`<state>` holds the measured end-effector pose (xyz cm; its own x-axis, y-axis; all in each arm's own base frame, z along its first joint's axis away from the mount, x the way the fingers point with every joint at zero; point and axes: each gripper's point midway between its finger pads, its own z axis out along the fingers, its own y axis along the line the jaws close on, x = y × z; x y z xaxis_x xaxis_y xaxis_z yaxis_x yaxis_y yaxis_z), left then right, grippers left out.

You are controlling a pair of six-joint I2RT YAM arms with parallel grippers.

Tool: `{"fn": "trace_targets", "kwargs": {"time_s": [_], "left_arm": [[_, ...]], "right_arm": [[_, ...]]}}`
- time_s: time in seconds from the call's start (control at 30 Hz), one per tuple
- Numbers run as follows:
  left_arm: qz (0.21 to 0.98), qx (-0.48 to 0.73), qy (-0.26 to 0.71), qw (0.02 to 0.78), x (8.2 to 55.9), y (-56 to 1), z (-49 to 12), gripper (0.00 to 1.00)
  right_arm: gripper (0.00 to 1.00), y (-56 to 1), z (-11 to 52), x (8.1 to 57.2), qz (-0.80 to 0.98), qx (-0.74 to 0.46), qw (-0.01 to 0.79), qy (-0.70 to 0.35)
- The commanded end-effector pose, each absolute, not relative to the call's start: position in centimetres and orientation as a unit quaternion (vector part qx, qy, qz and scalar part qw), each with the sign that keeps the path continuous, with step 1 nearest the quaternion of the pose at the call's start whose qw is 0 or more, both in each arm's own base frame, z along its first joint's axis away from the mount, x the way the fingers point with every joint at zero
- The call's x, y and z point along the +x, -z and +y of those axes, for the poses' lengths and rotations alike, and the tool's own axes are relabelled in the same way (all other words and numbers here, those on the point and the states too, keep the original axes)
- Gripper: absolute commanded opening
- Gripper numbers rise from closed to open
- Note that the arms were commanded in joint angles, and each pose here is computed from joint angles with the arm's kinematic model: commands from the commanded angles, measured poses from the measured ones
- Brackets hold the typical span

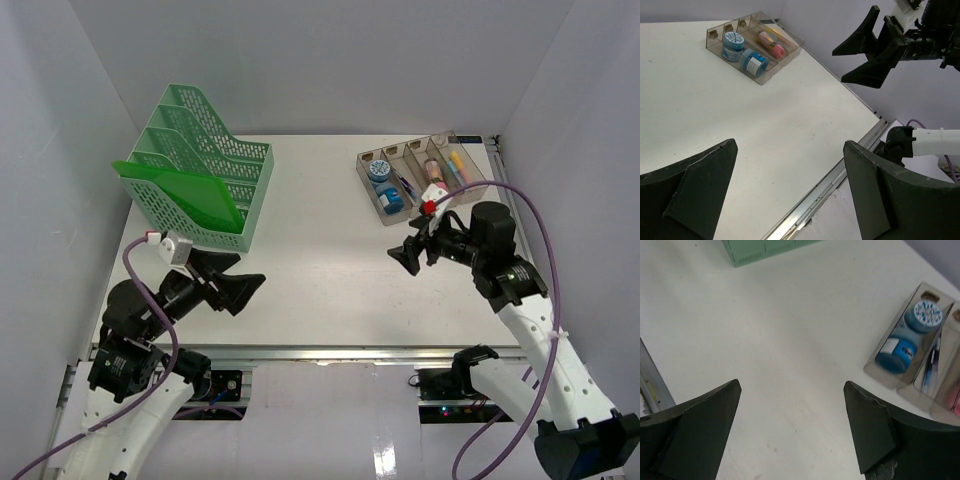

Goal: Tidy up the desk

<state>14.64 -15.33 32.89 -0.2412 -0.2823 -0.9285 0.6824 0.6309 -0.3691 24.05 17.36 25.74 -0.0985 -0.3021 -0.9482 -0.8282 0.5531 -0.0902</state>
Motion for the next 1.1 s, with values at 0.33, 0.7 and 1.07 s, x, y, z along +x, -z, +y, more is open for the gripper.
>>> {"fn": "trace_targets", "kwargs": {"time_s": [0.33, 0.7, 1.07], "left_arm": [[0.683, 0.228, 0.355, 0.597, 16.9, -25.7, -16.3, 0.98], [0.671, 0.221, 0.347, 0.616, 16.3, -25.7, -15.6, 0.98], [0.694, 0.212, 0.343, 0.597, 17.1, -24.4, -15.8, 0.98]], "right_arm": [[0.90, -17.5, 9.7, 24.6, 0.807, -0.223, 0.515, -0.185], [0.90, -18.5, 5.2, 25.6, 0.798, -0.096, 0.578, -0.138], [0.90, -18.6, 4.1, 25.9, 0.806, -0.060, 0.576, -0.122]]}}
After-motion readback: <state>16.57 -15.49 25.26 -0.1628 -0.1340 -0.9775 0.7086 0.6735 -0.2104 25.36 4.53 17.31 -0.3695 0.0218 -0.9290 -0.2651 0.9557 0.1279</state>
